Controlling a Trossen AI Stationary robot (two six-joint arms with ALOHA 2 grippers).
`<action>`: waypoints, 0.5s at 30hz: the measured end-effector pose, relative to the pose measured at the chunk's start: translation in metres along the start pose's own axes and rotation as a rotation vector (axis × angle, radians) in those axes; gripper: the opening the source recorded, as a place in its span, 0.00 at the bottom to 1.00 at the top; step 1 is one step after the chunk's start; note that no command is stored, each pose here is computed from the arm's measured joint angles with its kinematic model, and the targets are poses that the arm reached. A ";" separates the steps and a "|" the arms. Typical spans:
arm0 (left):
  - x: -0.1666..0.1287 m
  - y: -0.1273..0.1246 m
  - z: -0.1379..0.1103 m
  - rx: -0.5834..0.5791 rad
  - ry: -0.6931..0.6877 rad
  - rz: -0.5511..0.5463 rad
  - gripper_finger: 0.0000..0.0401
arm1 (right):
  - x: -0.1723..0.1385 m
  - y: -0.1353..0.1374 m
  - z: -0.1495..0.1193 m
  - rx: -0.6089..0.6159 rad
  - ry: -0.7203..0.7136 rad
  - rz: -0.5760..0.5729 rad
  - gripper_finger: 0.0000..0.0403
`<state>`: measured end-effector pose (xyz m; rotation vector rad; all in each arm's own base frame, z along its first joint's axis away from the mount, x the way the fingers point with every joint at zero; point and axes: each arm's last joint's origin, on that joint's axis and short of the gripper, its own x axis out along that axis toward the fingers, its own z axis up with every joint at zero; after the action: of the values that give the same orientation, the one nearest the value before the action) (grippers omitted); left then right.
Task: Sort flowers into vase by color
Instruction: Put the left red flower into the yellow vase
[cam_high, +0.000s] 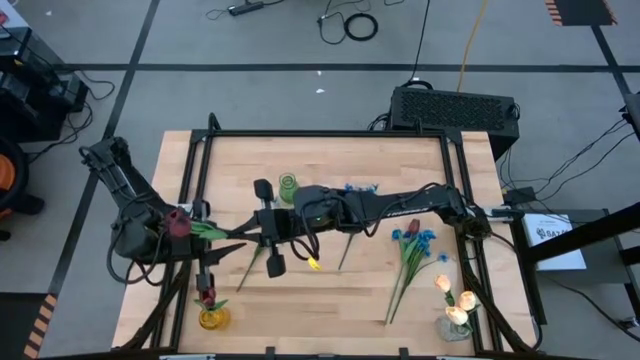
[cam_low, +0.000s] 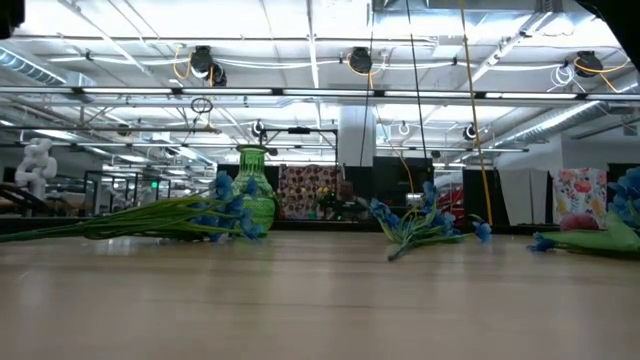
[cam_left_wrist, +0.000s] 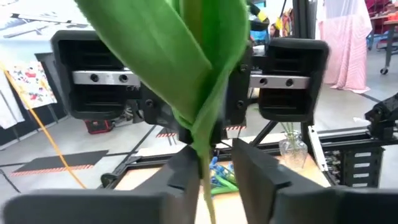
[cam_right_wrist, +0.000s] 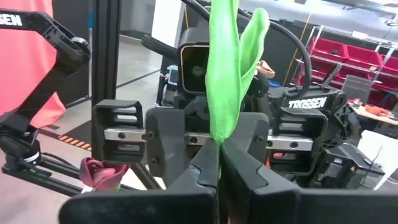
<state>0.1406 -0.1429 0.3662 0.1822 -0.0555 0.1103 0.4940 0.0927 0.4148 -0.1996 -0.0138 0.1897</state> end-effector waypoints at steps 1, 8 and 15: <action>-0.001 0.000 0.000 0.005 -0.001 0.000 0.19 | 0.000 0.000 0.000 0.000 0.001 -0.004 0.00; -0.004 0.000 0.001 0.011 0.001 0.003 0.03 | 0.000 0.001 -0.002 0.007 0.022 0.010 0.01; -0.006 0.004 -0.003 0.030 0.042 0.049 0.05 | -0.010 -0.001 -0.003 0.054 0.146 -0.015 0.16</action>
<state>0.1339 -0.1395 0.3639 0.2088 -0.0166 0.1634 0.4849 0.0893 0.4117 -0.1586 0.1346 0.1603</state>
